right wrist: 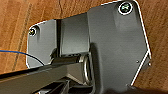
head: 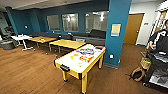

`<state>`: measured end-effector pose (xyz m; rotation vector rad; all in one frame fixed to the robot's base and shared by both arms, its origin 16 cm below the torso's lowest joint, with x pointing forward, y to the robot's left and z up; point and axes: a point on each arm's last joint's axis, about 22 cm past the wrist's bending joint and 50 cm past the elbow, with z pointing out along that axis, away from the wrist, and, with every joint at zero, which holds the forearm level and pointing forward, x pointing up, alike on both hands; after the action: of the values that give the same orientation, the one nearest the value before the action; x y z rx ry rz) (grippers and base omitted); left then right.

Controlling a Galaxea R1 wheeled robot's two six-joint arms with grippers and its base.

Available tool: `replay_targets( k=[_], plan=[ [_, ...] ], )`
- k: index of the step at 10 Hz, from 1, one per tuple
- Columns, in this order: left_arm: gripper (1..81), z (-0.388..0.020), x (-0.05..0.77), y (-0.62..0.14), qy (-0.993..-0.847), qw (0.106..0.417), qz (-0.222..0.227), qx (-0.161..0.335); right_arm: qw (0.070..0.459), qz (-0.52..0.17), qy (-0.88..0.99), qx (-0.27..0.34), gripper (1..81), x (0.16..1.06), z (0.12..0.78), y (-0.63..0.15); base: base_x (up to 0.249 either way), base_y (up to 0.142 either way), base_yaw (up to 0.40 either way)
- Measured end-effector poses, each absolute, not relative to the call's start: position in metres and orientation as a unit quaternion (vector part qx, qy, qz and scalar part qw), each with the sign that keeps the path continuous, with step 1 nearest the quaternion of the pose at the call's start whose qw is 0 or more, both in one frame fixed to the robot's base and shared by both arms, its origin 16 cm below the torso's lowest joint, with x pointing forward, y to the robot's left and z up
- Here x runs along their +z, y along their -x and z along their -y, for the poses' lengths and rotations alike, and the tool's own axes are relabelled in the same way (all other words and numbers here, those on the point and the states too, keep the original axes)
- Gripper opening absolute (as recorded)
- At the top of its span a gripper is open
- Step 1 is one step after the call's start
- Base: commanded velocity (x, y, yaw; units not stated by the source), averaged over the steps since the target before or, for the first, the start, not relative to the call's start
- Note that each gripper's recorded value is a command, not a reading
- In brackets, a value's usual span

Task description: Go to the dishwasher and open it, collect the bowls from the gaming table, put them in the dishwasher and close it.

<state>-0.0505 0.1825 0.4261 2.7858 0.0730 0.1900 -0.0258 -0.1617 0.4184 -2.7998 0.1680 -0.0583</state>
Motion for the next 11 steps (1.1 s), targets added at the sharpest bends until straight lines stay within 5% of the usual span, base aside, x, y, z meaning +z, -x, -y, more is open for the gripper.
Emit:
replay_targets(
  k=[11],
  plan=[
    [81.1,-0.178,0.426,0.058,-0.982,0.176,-0.026,0.062,0.162,-0.059,0.985,-0.016,81.1,0.417,0.170,0.033,0.043,0.047,0.000]
  ],
)
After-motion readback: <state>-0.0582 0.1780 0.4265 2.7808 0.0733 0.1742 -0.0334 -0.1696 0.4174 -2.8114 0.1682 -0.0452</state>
